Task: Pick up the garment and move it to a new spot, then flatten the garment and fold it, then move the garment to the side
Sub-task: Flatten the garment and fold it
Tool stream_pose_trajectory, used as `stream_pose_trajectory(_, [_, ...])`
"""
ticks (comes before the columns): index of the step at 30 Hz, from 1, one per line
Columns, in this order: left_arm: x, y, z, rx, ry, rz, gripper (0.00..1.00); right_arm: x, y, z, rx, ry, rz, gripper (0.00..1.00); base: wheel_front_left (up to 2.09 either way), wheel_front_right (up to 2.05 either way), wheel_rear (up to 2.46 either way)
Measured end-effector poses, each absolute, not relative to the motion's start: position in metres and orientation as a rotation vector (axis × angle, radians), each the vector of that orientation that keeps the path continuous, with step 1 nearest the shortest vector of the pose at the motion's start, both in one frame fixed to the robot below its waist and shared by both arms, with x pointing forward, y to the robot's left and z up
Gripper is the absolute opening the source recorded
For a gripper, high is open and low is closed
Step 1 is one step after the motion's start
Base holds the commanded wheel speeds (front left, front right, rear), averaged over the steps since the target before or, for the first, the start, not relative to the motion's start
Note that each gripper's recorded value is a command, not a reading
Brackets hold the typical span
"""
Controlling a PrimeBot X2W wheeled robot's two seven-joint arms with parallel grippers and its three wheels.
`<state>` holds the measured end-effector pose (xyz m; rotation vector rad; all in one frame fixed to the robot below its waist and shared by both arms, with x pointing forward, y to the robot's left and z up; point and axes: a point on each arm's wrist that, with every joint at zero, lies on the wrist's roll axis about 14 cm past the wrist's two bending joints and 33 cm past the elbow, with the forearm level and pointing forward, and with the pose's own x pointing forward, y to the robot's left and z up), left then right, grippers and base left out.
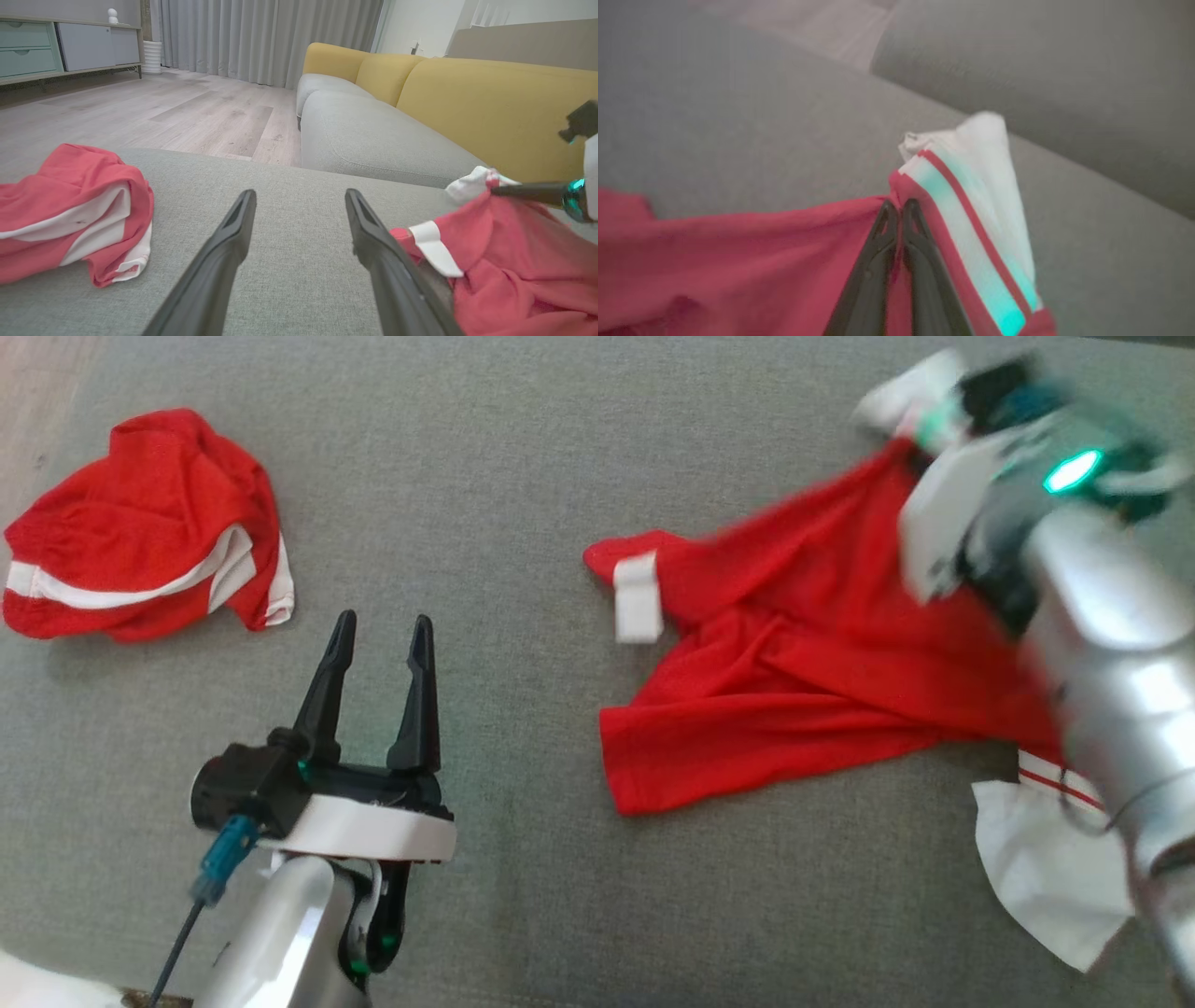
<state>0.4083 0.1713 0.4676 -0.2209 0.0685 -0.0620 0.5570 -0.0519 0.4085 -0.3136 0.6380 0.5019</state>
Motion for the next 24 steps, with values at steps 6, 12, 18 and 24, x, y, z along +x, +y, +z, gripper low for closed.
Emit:
stream_pose_trajectory(6, [0.406,0.175,0.468,-0.208,0.066,-0.05,1.0,0.611,-0.051,0.478,-0.177,0.334,0.42,0.0,0.0,0.0,0.0])
stream_pose_trajectory(12, [0.405,0.178,0.468,-0.211,0.064,-0.043,1.0,0.598,-0.03,0.468,-0.12,0.335,0.44,1.0,0.0,0.0,0.0])
stream_pose_trajectory(18, [0.407,0.176,0.479,-0.213,0.033,-0.051,1.0,0.582,-0.042,0.47,-0.063,0.347,0.403,1.0,0.0,0.0,0.0])
stream_pose_trajectory(24, [0.398,0.172,0.476,-0.208,0.041,-0.066,1.0,0.549,-0.058,0.466,0.032,0.315,0.366,1.0,0.0,0.0,0.0])
